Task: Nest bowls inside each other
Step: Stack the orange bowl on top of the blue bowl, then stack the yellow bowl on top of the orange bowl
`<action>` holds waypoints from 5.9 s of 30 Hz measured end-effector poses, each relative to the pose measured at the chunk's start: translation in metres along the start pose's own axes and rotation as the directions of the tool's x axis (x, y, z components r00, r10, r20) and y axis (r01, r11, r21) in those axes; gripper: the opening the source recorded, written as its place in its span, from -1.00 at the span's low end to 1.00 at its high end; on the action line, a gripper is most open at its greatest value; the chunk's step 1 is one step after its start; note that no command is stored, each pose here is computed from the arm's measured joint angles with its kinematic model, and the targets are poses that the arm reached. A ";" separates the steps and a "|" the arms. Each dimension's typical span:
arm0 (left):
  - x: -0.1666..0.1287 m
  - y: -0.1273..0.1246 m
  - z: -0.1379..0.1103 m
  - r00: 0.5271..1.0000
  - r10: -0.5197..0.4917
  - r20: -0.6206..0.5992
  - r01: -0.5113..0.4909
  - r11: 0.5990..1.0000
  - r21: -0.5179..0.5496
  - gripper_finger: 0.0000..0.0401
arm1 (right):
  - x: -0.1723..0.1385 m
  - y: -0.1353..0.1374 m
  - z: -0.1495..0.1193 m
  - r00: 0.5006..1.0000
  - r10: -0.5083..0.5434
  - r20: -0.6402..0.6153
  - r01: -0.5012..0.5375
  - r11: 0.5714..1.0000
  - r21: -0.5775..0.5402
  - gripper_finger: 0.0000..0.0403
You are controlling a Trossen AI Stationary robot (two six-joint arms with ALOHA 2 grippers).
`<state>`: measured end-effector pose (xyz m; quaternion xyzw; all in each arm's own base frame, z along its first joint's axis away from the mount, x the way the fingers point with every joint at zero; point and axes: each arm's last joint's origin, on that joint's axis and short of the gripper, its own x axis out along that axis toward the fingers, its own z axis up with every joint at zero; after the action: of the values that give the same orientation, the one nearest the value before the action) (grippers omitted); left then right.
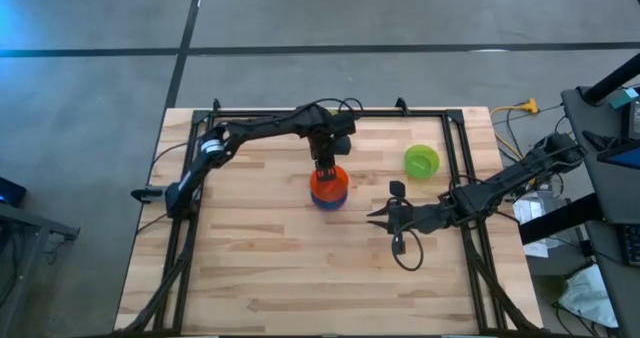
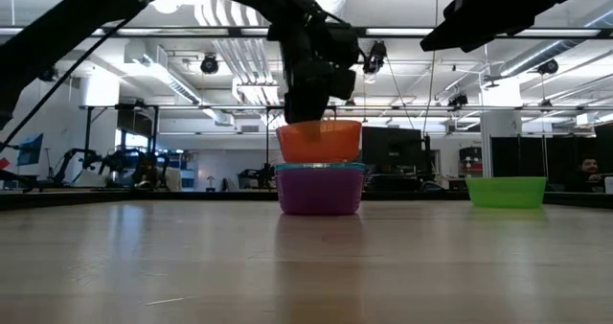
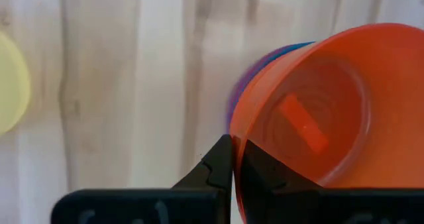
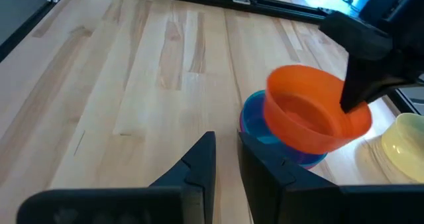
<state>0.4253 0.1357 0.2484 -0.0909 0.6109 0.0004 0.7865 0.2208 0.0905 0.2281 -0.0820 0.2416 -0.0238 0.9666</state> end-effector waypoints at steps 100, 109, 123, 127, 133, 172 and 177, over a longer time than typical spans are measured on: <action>-0.008 -0.008 -0.005 0.993 0.087 0.079 -0.085 0.996 -0.028 -0.33 | 0.000 0.000 0.000 1.000 0.001 0.000 -0.001 1.000 0.022 -0.71; 0.000 -0.050 -0.028 0.989 0.048 0.143 -0.078 0.974 0.212 -0.81 | 0.000 -0.001 -0.012 0.995 -0.008 -0.097 0.016 0.996 0.083 -0.71; -0.017 -0.128 -0.119 0.745 0.192 0.639 -0.493 0.804 0.332 -1.00 | 0.000 -0.001 -0.016 0.994 -0.009 -0.108 0.019 0.995 0.099 -0.71; -0.017 -0.153 -0.153 0.552 0.214 0.806 -0.653 0.711 0.259 -1.00 | 0.000 0.000 -0.014 0.996 -0.006 -0.091 0.015 0.995 0.095 -0.71; -0.006 -0.162 -0.195 0.394 0.217 0.893 -0.817 0.528 0.233 -1.00 | 0.001 0.000 -0.011 0.998 -0.004 -0.064 0.010 0.996 0.085 -0.71; 0.008 -0.144 -0.219 0.284 0.564 0.775 -0.872 0.488 -0.036 -1.00 | 0.098 -0.112 -0.005 0.980 -0.177 -0.093 0.174 0.984 -0.043 -0.52; 0.001 -0.143 -0.220 0.262 0.573 0.777 -0.878 0.476 -0.055 -1.00 | 0.114 -0.161 0.006 0.935 -0.259 -0.242 0.207 0.953 -0.221 -0.45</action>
<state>0.2300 -0.0370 0.2156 0.3748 0.2118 0.2843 0.8566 0.3232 -0.0776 0.2078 -0.1990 0.3600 -0.1260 0.9027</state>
